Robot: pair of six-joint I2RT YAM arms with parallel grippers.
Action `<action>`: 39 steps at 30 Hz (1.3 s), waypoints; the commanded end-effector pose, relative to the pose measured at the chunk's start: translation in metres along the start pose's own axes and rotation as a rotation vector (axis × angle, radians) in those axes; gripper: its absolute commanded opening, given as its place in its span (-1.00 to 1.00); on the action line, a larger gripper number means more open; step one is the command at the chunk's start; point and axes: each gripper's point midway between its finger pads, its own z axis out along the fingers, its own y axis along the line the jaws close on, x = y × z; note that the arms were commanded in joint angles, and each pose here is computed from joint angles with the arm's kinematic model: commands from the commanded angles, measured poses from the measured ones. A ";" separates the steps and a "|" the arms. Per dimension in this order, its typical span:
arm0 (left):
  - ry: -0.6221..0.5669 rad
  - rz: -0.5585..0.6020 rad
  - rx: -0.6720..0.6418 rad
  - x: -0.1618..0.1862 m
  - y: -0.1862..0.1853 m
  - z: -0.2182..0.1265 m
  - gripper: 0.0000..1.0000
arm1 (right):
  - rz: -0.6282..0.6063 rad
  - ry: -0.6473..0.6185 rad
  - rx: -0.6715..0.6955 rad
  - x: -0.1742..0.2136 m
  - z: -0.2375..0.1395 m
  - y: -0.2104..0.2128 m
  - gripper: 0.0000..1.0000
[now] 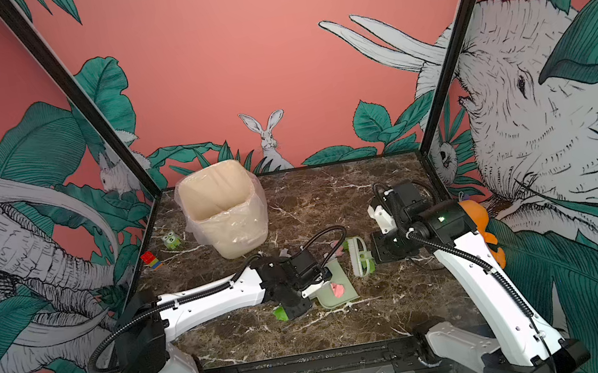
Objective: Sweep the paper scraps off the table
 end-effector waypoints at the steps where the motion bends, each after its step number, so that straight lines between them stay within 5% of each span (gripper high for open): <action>1: -0.035 -0.060 -0.034 0.007 0.011 -0.022 -1.00 | -0.006 -0.041 -0.043 -0.006 -0.011 0.003 -1.00; 15: -0.185 -0.273 -0.096 0.011 0.058 -0.098 -1.00 | 0.132 -0.130 -0.105 -0.028 -0.014 -0.023 -1.00; 39: -0.153 -0.633 -0.207 0.069 0.123 -0.237 -1.00 | 0.149 -0.102 -0.212 -0.039 0.009 -0.018 -1.00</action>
